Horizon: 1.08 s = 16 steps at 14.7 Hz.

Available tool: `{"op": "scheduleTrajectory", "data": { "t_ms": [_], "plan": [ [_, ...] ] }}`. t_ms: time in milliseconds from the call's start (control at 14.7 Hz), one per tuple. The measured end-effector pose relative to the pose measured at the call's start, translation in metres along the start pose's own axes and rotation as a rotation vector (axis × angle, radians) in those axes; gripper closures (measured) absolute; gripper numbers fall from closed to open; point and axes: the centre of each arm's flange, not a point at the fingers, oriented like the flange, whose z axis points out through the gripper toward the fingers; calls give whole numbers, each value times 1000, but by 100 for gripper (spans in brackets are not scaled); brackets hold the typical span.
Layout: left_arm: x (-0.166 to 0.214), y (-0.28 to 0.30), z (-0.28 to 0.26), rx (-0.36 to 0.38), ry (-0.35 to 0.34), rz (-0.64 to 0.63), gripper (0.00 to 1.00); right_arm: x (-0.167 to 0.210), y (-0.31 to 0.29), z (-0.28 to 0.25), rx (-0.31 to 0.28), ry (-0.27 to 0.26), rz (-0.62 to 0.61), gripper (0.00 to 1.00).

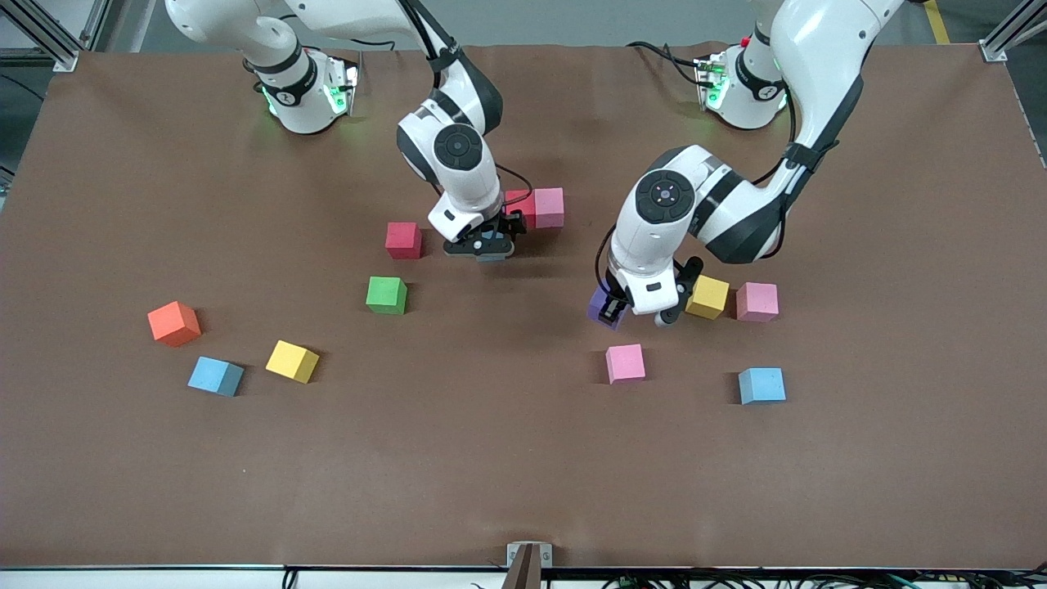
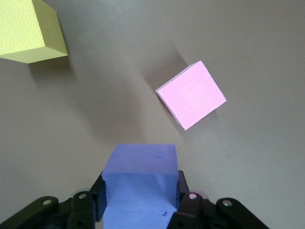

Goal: Arrange 11 blocks into digit 3
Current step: 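Reach the right gripper to the green cube and grasp it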

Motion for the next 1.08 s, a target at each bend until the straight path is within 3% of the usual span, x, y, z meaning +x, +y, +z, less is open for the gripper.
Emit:
{"op": "scheduleTrajectory", "data": {
  "t_ms": [271, 475, 678, 814, 1085],
  "plan": [
    [0, 0, 0, -1, 0, 0, 42, 62, 13, -84, -21, -10, 107, 0],
    [0, 1, -1, -3, 0, 0, 42, 135, 89, -130, -48, 34, 259, 0],
    [1, 1, -3, -6, 0, -1, 42, 185, 165, -125, -100, 84, 345, 0],
    [1, 3, -4, -10, 0, -2, 42, 197, 184, -108, -129, 77, 295, 0],
    [2, 4, -7, -15, 0, -4, 42, 194, 189, -75, -165, 23, 83, 0]
  ]
}}
